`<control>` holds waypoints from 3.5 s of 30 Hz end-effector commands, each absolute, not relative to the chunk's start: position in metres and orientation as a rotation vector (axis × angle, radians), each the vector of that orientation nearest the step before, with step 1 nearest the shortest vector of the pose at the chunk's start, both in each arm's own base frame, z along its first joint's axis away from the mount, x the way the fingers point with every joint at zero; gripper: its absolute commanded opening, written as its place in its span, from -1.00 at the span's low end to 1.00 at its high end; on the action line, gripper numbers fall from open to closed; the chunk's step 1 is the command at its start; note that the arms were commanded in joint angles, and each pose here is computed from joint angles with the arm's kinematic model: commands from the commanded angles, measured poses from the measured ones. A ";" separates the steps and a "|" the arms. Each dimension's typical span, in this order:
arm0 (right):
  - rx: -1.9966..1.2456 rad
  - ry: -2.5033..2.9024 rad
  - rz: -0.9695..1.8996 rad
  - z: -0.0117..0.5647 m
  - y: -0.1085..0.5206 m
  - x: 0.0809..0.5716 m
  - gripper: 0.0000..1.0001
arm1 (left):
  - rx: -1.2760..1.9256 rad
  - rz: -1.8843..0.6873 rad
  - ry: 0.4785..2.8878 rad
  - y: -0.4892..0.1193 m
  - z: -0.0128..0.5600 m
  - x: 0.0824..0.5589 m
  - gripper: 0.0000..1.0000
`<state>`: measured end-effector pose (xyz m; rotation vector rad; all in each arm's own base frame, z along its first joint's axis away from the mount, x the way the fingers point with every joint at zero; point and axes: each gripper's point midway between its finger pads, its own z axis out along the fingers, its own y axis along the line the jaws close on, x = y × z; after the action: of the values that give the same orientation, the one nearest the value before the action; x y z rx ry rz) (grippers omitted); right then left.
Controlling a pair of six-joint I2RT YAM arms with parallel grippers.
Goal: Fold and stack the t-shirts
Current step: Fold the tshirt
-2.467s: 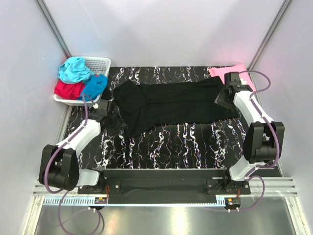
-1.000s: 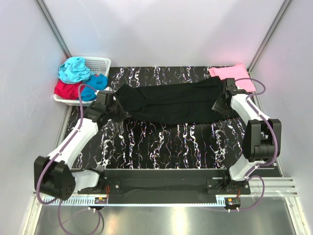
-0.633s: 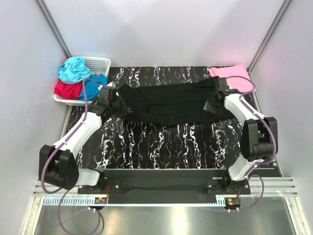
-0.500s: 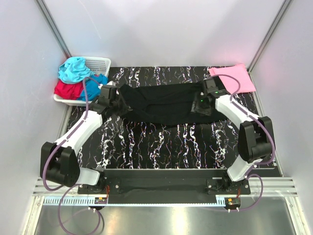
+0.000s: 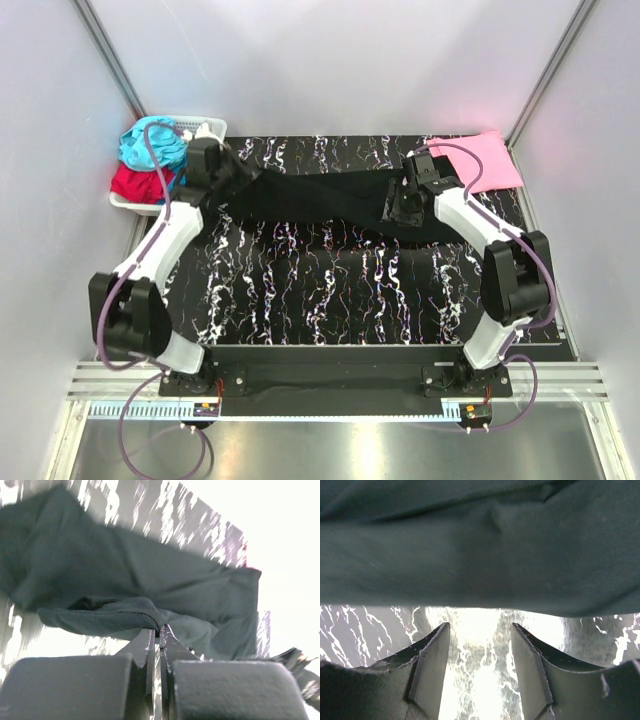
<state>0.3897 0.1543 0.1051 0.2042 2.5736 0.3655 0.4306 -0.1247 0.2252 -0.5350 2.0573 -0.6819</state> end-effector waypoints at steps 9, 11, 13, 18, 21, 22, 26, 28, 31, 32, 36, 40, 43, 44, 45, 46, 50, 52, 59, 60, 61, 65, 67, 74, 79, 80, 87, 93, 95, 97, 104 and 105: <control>0.139 2.556 0.371 0.112 0.167 0.428 0.19 | -0.491 -0.830 2.034 -0.148 0.208 0.552 -1.00; 0.133 2.557 0.364 0.111 0.168 0.434 0.18 | -0.506 -0.829 2.077 -0.151 0.183 0.561 -1.00; 0.121 2.578 0.356 0.105 0.169 0.436 0.18 | -0.517 -0.820 2.125 -0.152 0.159 0.566 -1.00; 0.102 2.583 0.362 0.104 0.174 0.448 0.18 | -0.503 -0.770 2.206 -0.150 0.130 0.561 -0.87; 0.098 2.590 0.375 0.102 0.178 0.452 0.18 | -0.466 -0.710 2.218 -0.142 0.134 0.547 -0.22; 0.095 2.597 0.378 0.099 0.179 0.453 0.17 | -0.469 -0.673 2.210 -0.137 0.136 0.544 -0.09; 0.083 2.599 0.399 0.099 0.185 0.454 0.17 | -0.445 -0.570 2.199 -0.119 0.145 0.520 0.27; 0.076 2.602 0.399 0.097 0.187 0.453 0.17 | -0.450 -0.526 2.176 -0.110 0.156 0.511 0.29; 0.073 2.607 0.398 0.096 0.188 0.451 0.16 | -0.500 -0.456 2.179 -0.095 0.164 0.497 0.27; 0.071 2.606 0.397 0.097 0.188 0.450 0.16 | -0.527 -0.416 2.220 -0.090 0.154 0.485 0.25; 0.074 2.607 0.385 0.095 0.186 0.450 0.15 | -0.647 -0.289 2.262 -0.069 0.139 0.458 -0.09; 0.075 2.610 0.377 0.094 0.185 0.449 0.15 | -0.741 -0.222 2.326 -0.061 0.116 0.443 -0.59; 0.077 2.609 0.361 0.093 0.183 0.449 0.15 | -0.750 -0.239 2.353 -0.065 0.108 0.444 -0.58; 0.073 2.611 0.359 0.093 0.182 0.449 0.15 | -0.746 -0.238 2.354 -0.065 0.108 0.445 -0.55; 0.073 2.610 0.353 0.093 0.182 0.449 0.15 | -0.747 -0.231 2.359 -0.065 0.104 0.448 -0.50; 0.075 2.609 0.348 0.093 0.182 0.449 0.15 | -0.748 -0.224 2.350 -0.064 0.106 0.452 -0.46; 0.079 2.604 0.327 0.094 0.179 0.452 0.16 | -0.758 -0.230 2.371 -0.063 0.097 0.459 -0.17; 0.091 2.600 0.300 0.094 0.176 0.455 0.16 | -0.791 -0.239 2.398 -0.063 0.085 0.458 -0.14; 0.083 2.592 0.279 0.098 0.175 0.461 0.18 | -0.811 -0.199 2.416 -0.058 0.071 0.457 -0.15; 0.076 2.594 0.279 0.097 0.176 0.461 0.18 | -0.807 -0.196 2.422 -0.057 0.069 0.458 -0.15; 0.078 2.594 0.280 0.097 0.176 0.462 0.17 | -0.802 -0.200 2.421 -0.058 0.069 0.459 -0.16; 0.079 2.593 0.276 0.098 0.175 0.462 0.18 | -0.783 -0.216 2.437 -0.062 0.060 0.465 -0.17; 0.076 2.593 0.273 0.099 0.175 0.462 0.17 | -0.795 -0.210 2.437 -0.061 0.057 0.467 -0.18; 0.082 2.582 0.223 0.103 0.167 0.462 0.18 | -0.798 -0.176 2.465 -0.058 0.040 0.466 -0.20; 0.084 2.582 0.227 0.103 0.168 0.463 0.17 | -0.772 -0.197 2.464 -0.061 0.038 0.470 -0.26; 0.084 2.581 0.226 0.104 0.168 0.464 0.17 | -0.749 -0.208 2.462 -0.062 0.039 0.472 -0.28; 0.088 2.570 0.214 0.108 0.166 0.465 0.17 | -0.706 -0.283 2.476 -0.073 0.034 0.474 -0.86; 0.087 2.573 0.210 0.107 0.165 0.464 0.16 | -0.712 -0.286 2.463 -0.072 0.042 0.469 -1.00; 0.089 2.574 0.210 0.106 0.165 0.463 0.16 | -0.706 -0.273 2.442 -0.069 0.051 0.468 -1.00; 0.088 2.578 0.213 0.105 0.165 0.463 0.15 | -0.705 -0.245 2.430 -0.065 0.056 0.466 -1.00; 0.092 2.585 0.210 0.102 0.165 0.461 0.15 | -0.744 -0.160 2.403 -0.051 0.068 0.458 -0.70; 0.090 2.586 0.211 0.102 0.166 0.461 0.15 | -0.747 -0.150 2.405 -0.050 0.066 0.457 -0.66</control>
<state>0.4556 0.1632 0.0888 0.1052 2.6238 0.2259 0.4537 -0.0623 0.0440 -0.7314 2.4778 -0.2010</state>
